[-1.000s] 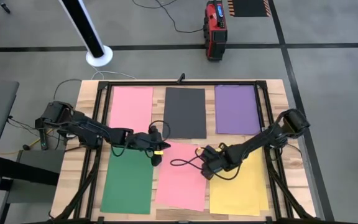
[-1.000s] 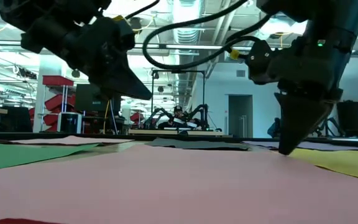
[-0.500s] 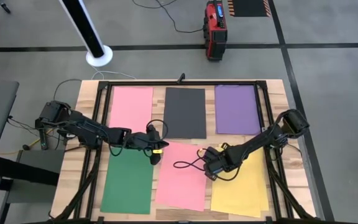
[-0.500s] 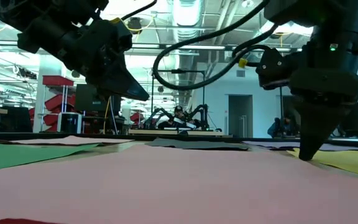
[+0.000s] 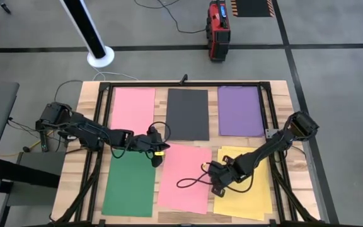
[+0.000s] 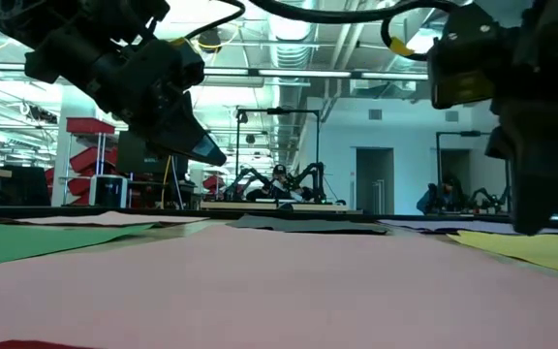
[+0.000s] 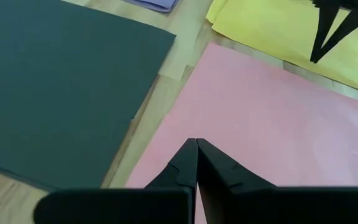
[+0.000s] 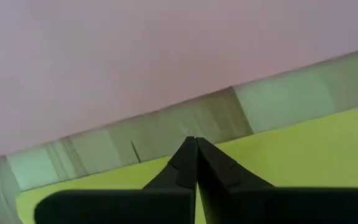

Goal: Organize paper
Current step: Move the yellow paper to the bottom right directly on top of another

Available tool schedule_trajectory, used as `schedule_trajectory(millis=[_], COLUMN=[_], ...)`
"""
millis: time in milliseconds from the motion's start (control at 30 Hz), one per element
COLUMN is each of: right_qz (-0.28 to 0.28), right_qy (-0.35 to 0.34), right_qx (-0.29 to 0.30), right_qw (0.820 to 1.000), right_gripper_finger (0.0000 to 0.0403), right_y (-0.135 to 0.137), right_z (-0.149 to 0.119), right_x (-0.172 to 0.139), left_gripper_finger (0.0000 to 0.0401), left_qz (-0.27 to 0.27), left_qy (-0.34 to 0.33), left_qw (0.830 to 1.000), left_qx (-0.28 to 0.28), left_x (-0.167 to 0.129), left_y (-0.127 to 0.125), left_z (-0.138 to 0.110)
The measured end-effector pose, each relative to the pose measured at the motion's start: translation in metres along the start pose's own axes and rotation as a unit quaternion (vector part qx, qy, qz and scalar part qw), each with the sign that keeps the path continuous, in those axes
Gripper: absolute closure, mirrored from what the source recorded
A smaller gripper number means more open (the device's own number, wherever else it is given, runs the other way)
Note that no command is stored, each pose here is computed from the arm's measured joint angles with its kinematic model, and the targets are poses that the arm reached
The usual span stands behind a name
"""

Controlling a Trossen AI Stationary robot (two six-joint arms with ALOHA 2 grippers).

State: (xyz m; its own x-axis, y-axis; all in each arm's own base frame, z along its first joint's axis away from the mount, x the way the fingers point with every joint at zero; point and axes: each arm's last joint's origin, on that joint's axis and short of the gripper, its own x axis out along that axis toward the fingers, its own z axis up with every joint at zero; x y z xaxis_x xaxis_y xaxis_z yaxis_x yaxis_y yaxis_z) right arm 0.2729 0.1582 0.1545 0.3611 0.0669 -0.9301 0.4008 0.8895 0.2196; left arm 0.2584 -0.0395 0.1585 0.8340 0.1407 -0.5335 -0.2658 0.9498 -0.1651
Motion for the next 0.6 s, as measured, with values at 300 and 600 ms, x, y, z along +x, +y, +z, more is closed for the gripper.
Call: schedule_trajectory(millis=[300, 600], right_qz=[0.024, 0.038], right_qy=[-0.010, 0.020], right_qx=[-0.013, -0.034], right_qw=[1.000, 0.998], right_gripper_finger=[0.0403, 0.0403], right_y=[0.006, 0.012], right_z=[0.003, -0.005], right_x=[0.015, 0.025], left_gripper_finger=[0.0401, 0.0401], left_qz=[0.009, 0.021], left_qy=[0.005, 0.018], left_qw=[1.000, 1.000], left_qx=[0.002, 0.005], left_x=[0.000, 0.000], left_y=[0.001, 0.003], left_z=[-0.001, -0.004])
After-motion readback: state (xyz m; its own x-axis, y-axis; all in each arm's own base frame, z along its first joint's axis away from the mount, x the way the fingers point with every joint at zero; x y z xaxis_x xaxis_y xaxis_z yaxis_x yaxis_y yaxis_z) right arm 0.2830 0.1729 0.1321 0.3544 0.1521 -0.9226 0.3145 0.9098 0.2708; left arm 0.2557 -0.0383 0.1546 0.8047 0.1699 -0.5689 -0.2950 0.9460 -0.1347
